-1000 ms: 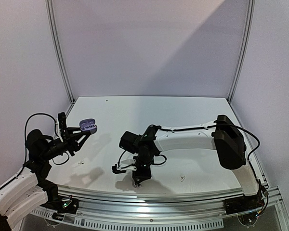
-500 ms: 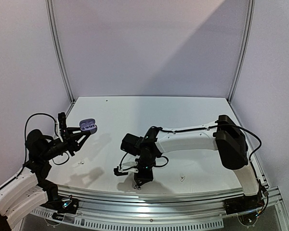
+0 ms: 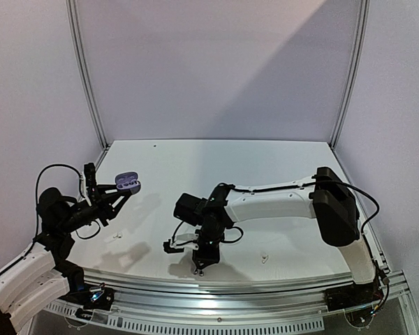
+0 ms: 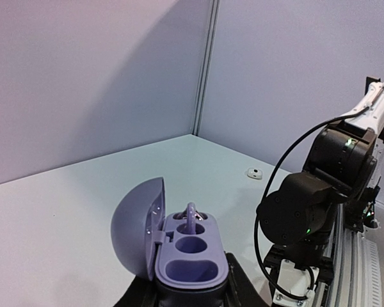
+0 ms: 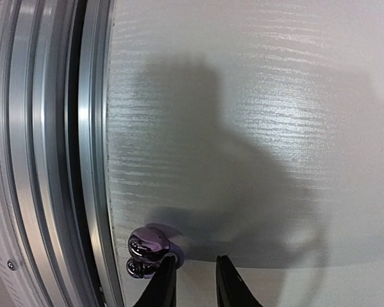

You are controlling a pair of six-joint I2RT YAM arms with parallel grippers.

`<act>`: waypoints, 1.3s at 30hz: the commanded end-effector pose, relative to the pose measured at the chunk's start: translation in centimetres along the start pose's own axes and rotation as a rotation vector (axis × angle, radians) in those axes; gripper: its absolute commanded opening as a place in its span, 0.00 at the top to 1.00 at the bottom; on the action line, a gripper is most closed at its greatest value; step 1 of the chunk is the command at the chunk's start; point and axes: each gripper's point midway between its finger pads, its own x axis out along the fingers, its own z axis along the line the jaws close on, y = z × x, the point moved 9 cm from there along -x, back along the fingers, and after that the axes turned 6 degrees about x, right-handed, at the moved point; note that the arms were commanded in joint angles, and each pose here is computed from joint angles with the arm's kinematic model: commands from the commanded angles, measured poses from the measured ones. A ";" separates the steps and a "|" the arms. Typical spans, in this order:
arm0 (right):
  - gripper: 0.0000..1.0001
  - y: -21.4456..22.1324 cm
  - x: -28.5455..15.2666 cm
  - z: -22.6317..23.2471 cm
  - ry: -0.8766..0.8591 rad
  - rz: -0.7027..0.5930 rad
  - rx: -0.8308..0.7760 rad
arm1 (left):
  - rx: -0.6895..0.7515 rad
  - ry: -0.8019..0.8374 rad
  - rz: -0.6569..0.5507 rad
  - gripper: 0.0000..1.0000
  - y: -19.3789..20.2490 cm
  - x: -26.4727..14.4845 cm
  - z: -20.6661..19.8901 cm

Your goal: Insert the wireless bluetooth earbuds into the charging case

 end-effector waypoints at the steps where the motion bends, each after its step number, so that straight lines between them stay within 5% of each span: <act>1: 0.78 -0.8 -1.1 0.5 0.004 -0.034 0.015 | 0.006 -0.020 -0.001 1.00 0.3 -0.1 0.3; 11: 0.71 -1.9 -3.7 1.2 -0.010 -0.141 0.086 | 0.008 -0.019 -0.005 1.00 0.2 -0.2 0.3; 22: 0.49 -0.8 -2.5 1.9 -0.056 -0.120 0.113 | 0.008 -0.015 -0.005 1.00 0.2 -0.2 0.2; 39: 0.57 -0.4 0.5 1.5 -0.033 -0.060 0.166 | 0.006 -0.016 -0.005 1.00 0.2 -0.2 0.3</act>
